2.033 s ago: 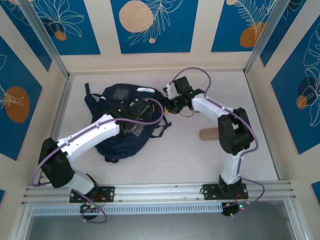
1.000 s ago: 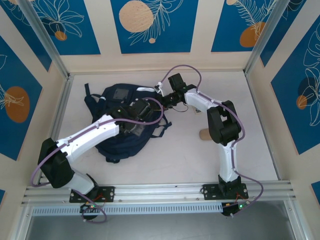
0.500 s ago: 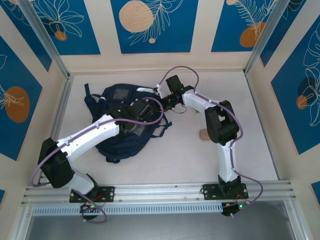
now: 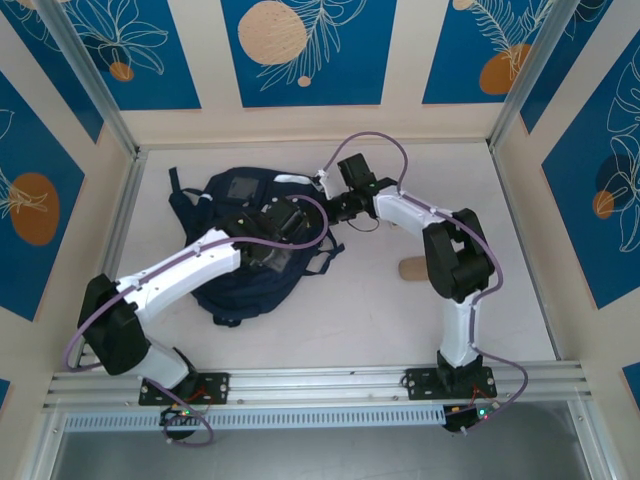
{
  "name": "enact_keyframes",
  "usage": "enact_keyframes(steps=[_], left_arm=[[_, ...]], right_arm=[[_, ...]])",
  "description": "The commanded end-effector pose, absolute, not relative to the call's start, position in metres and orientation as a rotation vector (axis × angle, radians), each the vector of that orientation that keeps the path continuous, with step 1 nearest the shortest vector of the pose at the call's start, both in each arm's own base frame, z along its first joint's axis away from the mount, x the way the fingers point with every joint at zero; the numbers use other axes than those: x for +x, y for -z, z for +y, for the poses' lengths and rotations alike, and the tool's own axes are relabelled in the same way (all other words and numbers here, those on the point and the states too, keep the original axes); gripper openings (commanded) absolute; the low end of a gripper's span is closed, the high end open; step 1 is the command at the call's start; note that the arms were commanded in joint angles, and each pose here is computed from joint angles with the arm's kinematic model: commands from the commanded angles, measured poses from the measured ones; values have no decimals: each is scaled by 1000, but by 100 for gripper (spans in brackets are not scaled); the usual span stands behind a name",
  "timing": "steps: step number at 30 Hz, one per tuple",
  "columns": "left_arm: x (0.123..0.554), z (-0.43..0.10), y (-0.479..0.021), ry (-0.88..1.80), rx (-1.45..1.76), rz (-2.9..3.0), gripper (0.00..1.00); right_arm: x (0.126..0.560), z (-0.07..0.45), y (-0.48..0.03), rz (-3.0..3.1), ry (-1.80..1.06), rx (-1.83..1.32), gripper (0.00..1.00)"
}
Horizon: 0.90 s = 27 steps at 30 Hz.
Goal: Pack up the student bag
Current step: Unzip the student bag at the center of the table.
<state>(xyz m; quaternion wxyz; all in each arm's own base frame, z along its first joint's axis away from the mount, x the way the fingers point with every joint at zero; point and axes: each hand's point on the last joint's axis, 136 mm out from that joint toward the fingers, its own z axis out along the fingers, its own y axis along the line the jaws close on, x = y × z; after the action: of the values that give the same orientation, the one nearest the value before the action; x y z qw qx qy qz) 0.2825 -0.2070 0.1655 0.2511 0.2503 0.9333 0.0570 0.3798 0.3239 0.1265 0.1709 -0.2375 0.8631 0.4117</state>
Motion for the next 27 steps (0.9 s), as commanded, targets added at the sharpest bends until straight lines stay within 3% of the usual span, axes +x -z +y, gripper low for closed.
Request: enact_keyframes(steps=[1,12,17,20,23,27], left_arm=[[300,-218,-180,-122,579,2500,0],[318,-264,-181,133,428,2533,0],[326,-266,-183,255,305,2568,2],[323,-268,-193,340,350,2552,27],[316,-263,-202,342,443,2529,46],[308,-249,-197,241,609,2516,57]], right_arm=[[357,323,-149,2408,-1250,-675,9],[304,334,-170,2309,-1429,-610,1],[301,319,-180,2262,-1408,-517,0],[320,299,-184,2257,-1334,-456,0],[345,280,-187,2267,-1282,-411,0],[369,267,-194,2252,-1265,-406,0]])
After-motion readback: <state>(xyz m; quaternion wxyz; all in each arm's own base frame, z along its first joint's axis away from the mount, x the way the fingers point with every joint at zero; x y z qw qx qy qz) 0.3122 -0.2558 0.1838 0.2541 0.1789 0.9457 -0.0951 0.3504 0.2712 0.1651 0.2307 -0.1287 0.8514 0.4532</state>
